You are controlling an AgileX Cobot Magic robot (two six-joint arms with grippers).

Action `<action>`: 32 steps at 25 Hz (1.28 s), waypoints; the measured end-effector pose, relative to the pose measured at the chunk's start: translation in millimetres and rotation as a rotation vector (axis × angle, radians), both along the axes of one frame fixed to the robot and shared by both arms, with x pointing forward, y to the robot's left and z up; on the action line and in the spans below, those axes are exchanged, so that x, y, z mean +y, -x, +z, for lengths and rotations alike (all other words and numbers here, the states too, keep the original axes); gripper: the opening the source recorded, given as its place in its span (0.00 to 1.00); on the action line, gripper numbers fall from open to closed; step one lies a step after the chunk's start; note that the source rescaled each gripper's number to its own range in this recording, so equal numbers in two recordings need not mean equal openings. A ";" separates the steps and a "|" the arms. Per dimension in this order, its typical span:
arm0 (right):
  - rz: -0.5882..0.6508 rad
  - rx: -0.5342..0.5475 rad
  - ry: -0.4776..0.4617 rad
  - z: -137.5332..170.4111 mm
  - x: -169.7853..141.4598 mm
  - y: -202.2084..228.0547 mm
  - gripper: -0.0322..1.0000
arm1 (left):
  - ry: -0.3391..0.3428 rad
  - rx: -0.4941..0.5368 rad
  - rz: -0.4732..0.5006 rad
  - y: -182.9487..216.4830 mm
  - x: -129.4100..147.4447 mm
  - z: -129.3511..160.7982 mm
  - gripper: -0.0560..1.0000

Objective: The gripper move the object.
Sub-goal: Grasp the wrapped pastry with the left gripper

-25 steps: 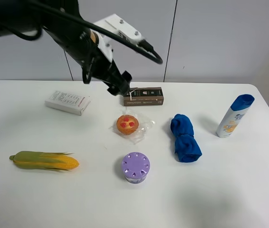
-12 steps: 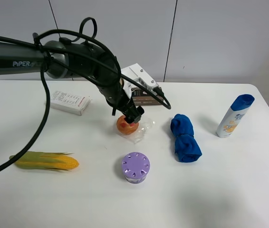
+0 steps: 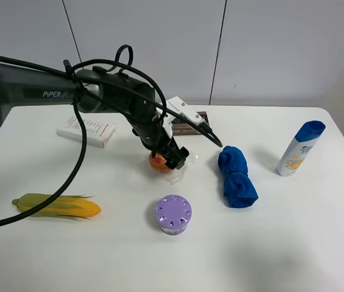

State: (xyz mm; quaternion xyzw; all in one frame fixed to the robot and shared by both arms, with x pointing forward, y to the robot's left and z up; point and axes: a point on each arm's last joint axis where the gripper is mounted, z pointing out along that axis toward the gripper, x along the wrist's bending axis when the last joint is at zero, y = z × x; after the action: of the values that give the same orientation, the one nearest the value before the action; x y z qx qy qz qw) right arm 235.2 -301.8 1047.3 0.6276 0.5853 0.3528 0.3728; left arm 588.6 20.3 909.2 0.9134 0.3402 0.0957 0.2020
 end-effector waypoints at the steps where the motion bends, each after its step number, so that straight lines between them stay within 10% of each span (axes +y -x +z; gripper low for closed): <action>1: 0.000 0.000 0.000 0.0 0.0 0.0 1.00 | 0.000 0.000 0.001 -0.6 -0.4 -3.3 1.00; 19: 0.000 0.000 0.000 0.0 0.0 0.0 1.00 | -0.020 0.030 0.008 -3.0 -2.3 -38.5 1.00; 21: 0.000 0.000 0.000 0.0 0.0 0.0 1.00 | -0.020 0.029 0.008 -3.2 -2.4 -38.8 0.88; 26: 0.000 0.000 0.000 0.0 0.0 0.0 1.00 | -0.019 0.029 0.009 -3.4 -2.6 -39.9 0.05; 32: 0.000 0.000 0.000 0.0 0.0 0.0 1.00 | -0.020 0.032 0.007 -2.5 -2.1 -33.7 0.07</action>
State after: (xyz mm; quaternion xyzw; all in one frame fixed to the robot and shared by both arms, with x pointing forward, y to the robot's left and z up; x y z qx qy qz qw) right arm 235.2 -301.8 1047.3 0.6276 0.5853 0.3528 0.3728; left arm 591.1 18.2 875.5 0.9155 0.3457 0.0852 0.1872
